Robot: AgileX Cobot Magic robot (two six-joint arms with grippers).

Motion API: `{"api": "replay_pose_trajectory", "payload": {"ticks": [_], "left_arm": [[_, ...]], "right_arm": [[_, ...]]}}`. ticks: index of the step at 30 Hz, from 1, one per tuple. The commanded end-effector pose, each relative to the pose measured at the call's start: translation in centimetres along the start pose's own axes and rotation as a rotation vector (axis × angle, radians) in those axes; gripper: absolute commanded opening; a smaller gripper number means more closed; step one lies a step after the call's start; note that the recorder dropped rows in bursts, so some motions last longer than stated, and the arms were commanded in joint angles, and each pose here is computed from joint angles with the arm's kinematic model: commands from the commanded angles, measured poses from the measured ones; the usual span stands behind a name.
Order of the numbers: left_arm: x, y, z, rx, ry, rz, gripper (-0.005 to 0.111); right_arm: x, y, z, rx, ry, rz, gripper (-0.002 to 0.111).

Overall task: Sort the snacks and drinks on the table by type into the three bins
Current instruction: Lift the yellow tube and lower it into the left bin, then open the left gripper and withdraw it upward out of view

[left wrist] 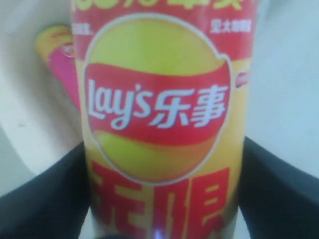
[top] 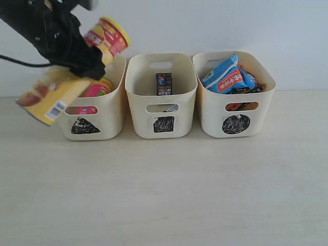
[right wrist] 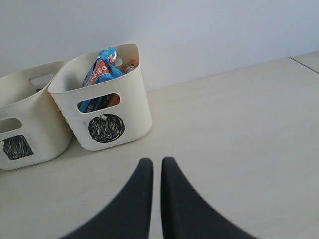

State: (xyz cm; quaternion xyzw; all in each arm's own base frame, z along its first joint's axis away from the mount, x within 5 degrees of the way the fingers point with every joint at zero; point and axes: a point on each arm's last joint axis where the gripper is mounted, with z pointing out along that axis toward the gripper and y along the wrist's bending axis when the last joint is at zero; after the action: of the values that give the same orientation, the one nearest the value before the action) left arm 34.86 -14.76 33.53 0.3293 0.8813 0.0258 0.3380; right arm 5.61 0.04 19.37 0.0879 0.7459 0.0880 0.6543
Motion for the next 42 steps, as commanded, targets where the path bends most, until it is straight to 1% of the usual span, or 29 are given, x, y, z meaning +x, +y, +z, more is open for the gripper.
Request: {"api": "replay_pose_trajectory", "payload": {"ticks": [1, 6, 9, 11, 15, 22, 23, 26, 28, 30, 31, 33, 36, 42], "left_arm": [[-1.3, 4.0, 0.3, -0.087, -0.146, -0.205, 0.004], [-2.2, 7.8, 2.3, -0.143, -0.232, -0.375, 0.004], [-2.8, 9.1, 3.7, -0.146, -0.271, -0.419, 0.004], [-3.3, 9.5, 4.5, -0.146, -0.300, -0.437, 0.004], [-3.8, 10.3, 6.6, -0.155, -0.310, -0.442, 0.004], [-2.5, 11.6, 11.2, -0.154, -0.255, -0.548, 0.005], [-2.4, 11.7, 11.6, -0.154, -0.250, -0.551, 0.007], [-2.1, 11.6, 12.6, -0.147, -0.233, -0.563, 0.024], [-1.9, 11.6, 13.2, -0.145, -0.229, -0.572, 0.044], [-2.0, 11.6, 13.3, -0.144, -0.237, -0.582, 0.060], [-1.9, 11.7, 13.4, -0.148, -0.240, -0.585, 0.068], [-2.0, 11.8, 13.4, -0.150, -0.254, -0.584, 0.077], [-2.1, 11.8, 13.4, -0.154, -0.267, -0.580, 0.082], [-2.0, 11.8, 12.7, -0.152, -0.238, -0.583, 0.082]], "right_arm": [[-0.1, 0.0, 0.0, 0.001, -0.012, -0.004, 0.003], [-0.1, 0.0, 0.0, 0.002, -0.010, -0.005, 0.003], [-0.1, 0.0, 0.0, 0.002, -0.010, -0.005, 0.003], [-0.1, 0.0, 0.0, 0.002, -0.010, -0.005, 0.003], [-0.1, 0.0, 0.0, 0.002, -0.010, -0.005, 0.003], [-0.1, 0.0, 0.0, 0.002, -0.010, -0.005, 0.003], [-0.1, 0.0, 0.0, 0.002, -0.010, -0.005, 0.003], [-0.1, 0.0, 0.0, 0.002, -0.010, -0.005, 0.003], [-0.1, 0.0, 0.0, 0.002, -0.010, -0.005, 0.003], [-0.1, 0.0, 0.0, 0.002, -0.010, -0.005, 0.003], [-0.1, 0.0, 0.0, 0.002, -0.010, -0.005, 0.003], [-0.1, 0.0, 0.0, 0.002, -0.010, -0.005, 0.003], [-0.1, 0.0, 0.0, 0.002, -0.010, -0.005, 0.003], [-0.1, 0.0, 0.0, 0.002, -0.010, -0.005, 0.003]]}}
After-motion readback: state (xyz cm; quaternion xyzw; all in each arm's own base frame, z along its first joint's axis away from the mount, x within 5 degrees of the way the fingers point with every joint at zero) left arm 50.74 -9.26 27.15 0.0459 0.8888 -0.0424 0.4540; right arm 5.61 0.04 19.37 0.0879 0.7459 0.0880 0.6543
